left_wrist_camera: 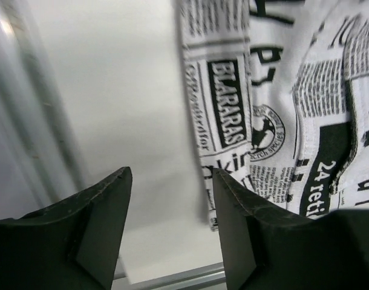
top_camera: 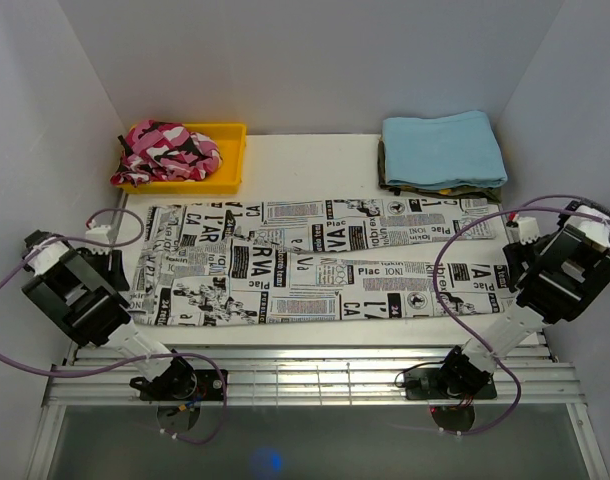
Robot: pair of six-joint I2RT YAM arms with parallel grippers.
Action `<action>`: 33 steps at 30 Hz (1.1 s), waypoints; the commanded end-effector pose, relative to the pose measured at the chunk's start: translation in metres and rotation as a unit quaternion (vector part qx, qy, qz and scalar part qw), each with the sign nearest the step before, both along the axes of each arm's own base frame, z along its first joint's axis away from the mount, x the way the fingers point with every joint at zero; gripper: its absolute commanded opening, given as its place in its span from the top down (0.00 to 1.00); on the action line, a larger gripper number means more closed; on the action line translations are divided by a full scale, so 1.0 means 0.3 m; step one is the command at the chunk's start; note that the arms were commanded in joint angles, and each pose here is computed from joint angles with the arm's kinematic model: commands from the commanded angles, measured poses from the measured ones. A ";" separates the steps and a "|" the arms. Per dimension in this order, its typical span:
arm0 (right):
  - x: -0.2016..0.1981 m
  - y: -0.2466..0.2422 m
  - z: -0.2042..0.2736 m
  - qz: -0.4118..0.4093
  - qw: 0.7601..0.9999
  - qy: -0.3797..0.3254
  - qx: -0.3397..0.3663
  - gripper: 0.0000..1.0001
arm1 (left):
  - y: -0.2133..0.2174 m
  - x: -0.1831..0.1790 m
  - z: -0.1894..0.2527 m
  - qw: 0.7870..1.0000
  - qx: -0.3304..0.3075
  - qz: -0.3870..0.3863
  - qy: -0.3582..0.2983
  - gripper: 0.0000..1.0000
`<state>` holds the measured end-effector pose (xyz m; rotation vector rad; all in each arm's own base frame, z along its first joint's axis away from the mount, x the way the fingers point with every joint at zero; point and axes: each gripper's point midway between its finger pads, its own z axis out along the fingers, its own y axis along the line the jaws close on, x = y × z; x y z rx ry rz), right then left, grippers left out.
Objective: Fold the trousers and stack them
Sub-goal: Flatten the trousers out
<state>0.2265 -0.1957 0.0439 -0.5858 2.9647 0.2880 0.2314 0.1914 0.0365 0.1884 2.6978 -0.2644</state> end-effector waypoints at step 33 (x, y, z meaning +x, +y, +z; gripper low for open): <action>0.152 0.348 0.038 0.118 0.988 -0.059 0.081 0.55 | -0.124 0.290 0.077 0.995 -0.029 -0.092 -0.016 0.46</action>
